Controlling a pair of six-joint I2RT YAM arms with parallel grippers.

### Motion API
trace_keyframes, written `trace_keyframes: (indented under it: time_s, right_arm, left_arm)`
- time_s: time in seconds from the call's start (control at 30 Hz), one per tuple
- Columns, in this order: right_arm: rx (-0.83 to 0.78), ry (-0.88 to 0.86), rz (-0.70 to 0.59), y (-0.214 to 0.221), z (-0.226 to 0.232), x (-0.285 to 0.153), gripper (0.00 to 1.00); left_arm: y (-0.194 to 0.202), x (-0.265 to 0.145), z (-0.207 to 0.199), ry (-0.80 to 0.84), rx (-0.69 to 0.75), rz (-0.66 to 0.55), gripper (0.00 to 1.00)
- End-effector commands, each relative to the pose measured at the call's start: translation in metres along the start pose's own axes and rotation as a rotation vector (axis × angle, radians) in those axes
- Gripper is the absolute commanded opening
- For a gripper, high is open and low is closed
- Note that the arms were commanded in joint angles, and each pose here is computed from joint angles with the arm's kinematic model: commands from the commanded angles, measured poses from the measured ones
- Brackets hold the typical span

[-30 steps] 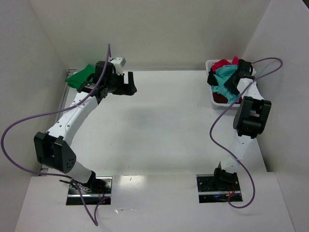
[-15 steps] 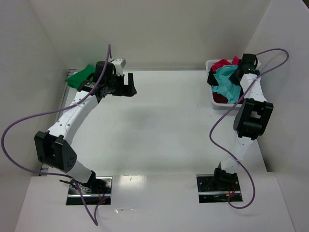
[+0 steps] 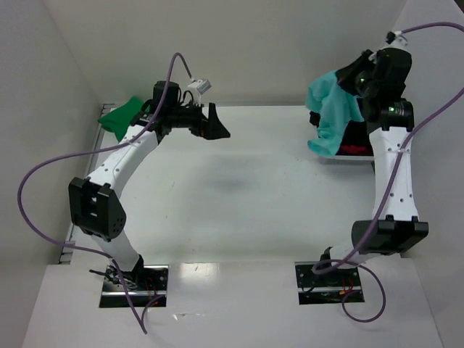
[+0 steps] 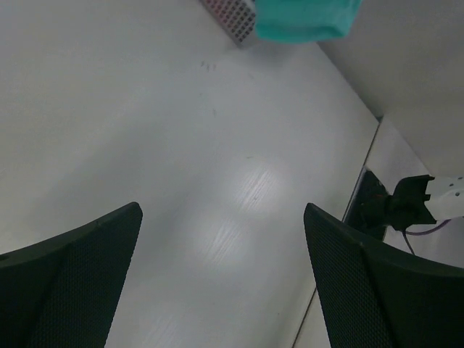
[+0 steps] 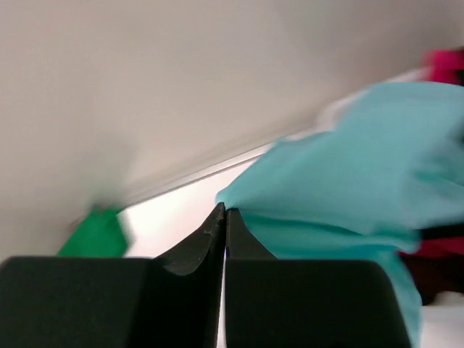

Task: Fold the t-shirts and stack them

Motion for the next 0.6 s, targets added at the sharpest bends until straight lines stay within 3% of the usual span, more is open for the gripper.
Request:
trace_keyframes:
  time_s: [0.0,0.2,0.37,0.53,0.57]
  right_arm:
    - [0.041,-0.304,0.201,0.039,0.061,-0.045,0.00]
    - [0.087,-0.551,0.322,0.057,0.109,-0.085,0.00]
    - [0.118,-0.589,0.390,0.072,0.102,-0.095,0.00]
    - [0.128,-0.602,0.470,0.089,0.091,-0.094,0.00]
    - [0.133,-0.613,0.473,0.090,0.091,-0.098,0.00]
  left_arm:
    - [-0.045,0.016,-0.013,0.231,0.206,-0.192,1.00]
    - [-0.083,0.050,-0.043,0.278,0.300,-0.270,1.00]
    - [-0.085,0.070,-0.052,0.272,0.211,-0.269,0.91]
    - [-0.077,0.079,-0.058,0.189,0.170,-0.273,0.49]
    - [-0.080,0.075,-0.059,0.169,0.156,-0.285,0.37]
Point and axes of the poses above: each gripper's point midway between its finger pads, its own x axis out along the fingers, its own z axis along the line the jaws close on, y = z × x, the point moved 9 cm from there along -x, back along the fingers, and after that the axes turned 15 degrees about x, right-handed, at the moved point
